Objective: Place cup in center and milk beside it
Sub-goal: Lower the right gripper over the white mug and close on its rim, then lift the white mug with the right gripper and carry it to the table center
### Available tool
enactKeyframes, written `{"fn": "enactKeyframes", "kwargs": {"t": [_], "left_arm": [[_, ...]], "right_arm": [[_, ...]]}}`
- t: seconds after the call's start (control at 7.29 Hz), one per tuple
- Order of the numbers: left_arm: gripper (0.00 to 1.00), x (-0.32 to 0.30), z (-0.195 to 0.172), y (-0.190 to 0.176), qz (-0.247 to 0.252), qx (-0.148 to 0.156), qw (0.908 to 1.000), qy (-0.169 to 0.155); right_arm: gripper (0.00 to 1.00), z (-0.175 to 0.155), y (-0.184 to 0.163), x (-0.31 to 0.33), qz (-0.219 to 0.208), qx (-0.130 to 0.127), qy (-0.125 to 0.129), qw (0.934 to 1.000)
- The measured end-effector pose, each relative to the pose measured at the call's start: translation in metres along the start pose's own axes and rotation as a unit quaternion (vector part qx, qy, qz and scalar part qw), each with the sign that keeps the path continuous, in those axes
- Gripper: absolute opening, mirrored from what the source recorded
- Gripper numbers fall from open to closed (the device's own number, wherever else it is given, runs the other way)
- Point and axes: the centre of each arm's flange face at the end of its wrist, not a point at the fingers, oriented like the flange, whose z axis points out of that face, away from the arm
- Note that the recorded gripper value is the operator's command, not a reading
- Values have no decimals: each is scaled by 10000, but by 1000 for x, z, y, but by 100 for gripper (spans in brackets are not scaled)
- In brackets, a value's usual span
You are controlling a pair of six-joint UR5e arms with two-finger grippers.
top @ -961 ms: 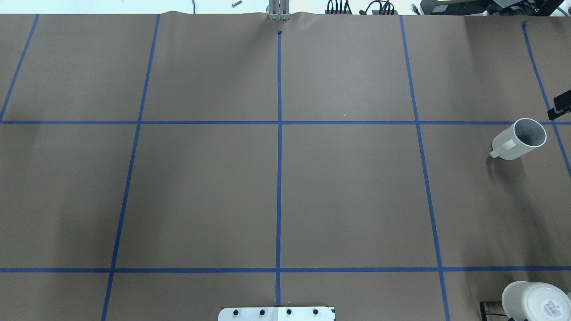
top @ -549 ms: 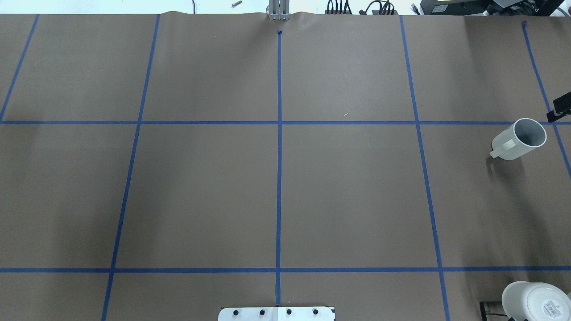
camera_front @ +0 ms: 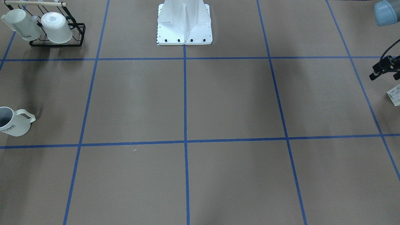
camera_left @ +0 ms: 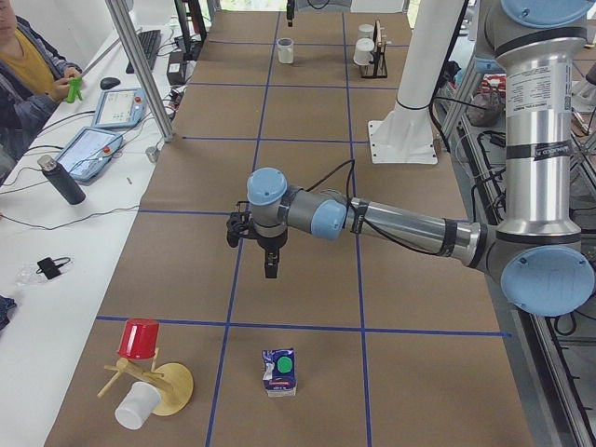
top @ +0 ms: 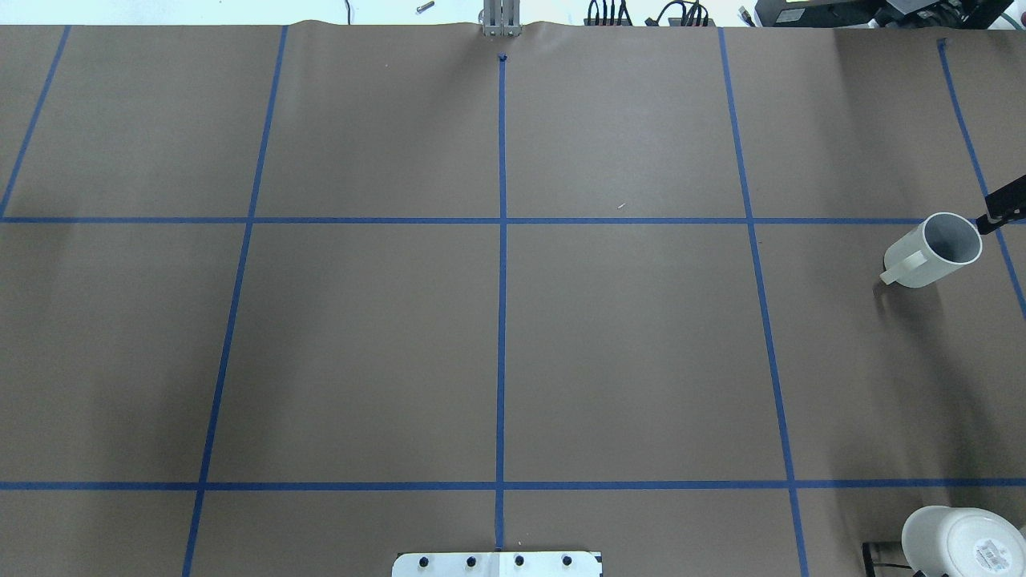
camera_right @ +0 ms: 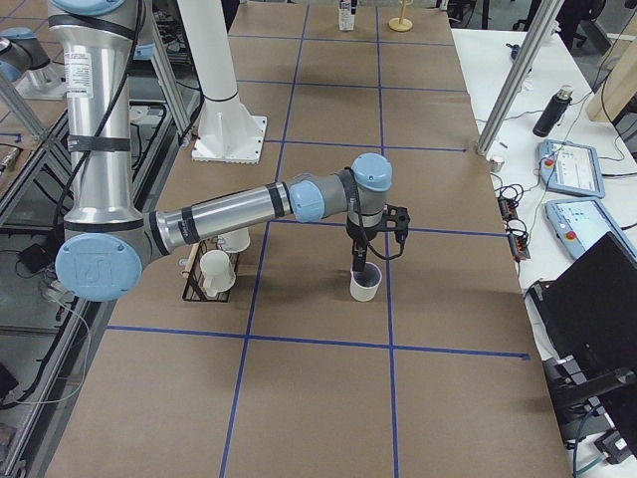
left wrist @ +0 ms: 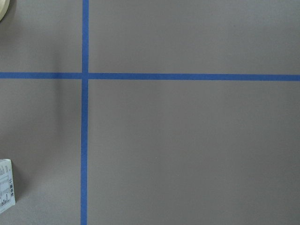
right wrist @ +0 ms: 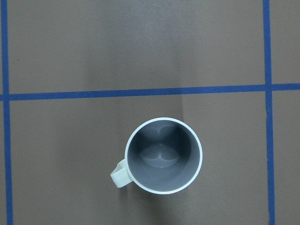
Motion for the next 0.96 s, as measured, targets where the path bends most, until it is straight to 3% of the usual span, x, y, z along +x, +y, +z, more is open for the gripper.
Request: {"fn": "enactKeyframes", "kwargs": {"t": [0.41,0.96], "left_arm": [[98,1,-1,0,6,16,10000,-9],[98,6,-7,0,48,73,10000,-3]], "right_arm": [[95,46,-24,14,-124,-22,41,9999],[92,70,-53,20,-32,-159,96,9998]]}}
